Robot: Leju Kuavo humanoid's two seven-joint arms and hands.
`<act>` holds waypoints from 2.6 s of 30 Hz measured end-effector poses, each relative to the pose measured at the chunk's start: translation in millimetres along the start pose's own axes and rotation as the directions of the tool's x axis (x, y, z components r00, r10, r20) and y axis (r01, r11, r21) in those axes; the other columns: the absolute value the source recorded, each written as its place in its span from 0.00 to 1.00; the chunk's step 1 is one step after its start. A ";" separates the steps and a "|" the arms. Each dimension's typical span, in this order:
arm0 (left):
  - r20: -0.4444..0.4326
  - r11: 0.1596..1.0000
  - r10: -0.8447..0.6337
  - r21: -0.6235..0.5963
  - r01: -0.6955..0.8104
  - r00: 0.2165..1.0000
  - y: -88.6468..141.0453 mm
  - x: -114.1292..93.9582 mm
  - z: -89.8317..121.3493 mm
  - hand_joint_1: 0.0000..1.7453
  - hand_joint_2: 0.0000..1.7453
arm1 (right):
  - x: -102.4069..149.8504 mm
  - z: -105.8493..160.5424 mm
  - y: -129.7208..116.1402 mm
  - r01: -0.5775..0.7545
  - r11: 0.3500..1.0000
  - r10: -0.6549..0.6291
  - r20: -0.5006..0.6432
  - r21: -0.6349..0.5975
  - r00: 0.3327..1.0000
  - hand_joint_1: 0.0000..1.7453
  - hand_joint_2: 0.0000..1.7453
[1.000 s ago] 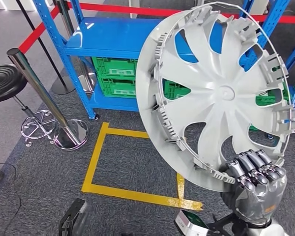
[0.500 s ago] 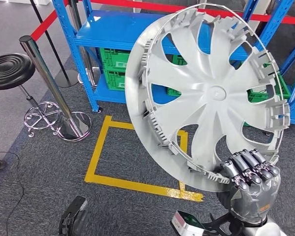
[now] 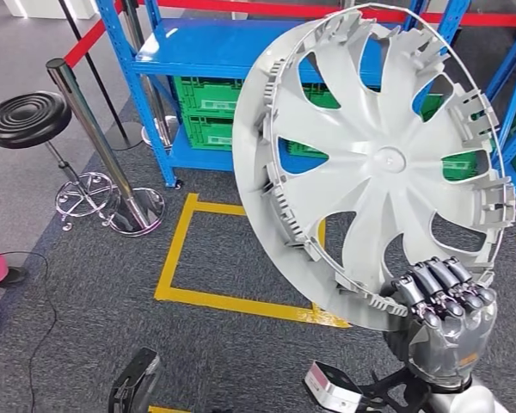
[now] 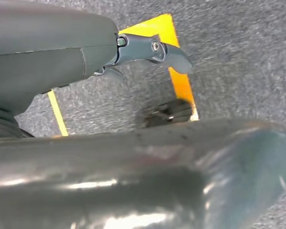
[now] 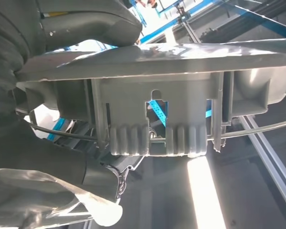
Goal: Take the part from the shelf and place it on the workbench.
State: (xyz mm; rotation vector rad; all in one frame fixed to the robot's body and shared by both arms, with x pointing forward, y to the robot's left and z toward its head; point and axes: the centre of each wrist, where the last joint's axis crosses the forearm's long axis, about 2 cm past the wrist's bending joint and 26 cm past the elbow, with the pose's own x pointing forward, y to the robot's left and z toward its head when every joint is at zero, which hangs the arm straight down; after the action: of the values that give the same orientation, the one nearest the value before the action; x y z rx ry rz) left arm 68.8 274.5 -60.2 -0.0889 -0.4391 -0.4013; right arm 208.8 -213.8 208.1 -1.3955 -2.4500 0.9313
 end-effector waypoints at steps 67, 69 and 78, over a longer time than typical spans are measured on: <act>0.012 0.995 -0.099 0.016 0.099 0.995 2.4 12.2 -5.6 0.00 0.00 | -0.5 5.7 6.6 -0.002 0.999 0.002 -0.011 0.035 1.000 1.00 1.00; 0.013 0.995 -0.102 0.017 0.102 0.995 2.9 12.7 -5.7 0.00 0.00 | -0.4 5.4 6.5 -0.002 0.999 0.002 -0.011 0.033 1.000 1.00 1.00; 0.033 0.994 -0.105 0.008 0.105 0.994 1.2 20.3 -8.4 0.00 0.00 | 0.7 7.0 4.5 0.000 0.999 0.000 -0.017 0.033 1.000 1.00 1.00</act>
State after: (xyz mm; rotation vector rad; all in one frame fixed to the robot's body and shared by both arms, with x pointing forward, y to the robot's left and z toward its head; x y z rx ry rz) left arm 89.5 266.9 -59.0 -0.0662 -0.4791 -0.5026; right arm 208.6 -214.6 199.9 -1.3871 -2.4113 0.9518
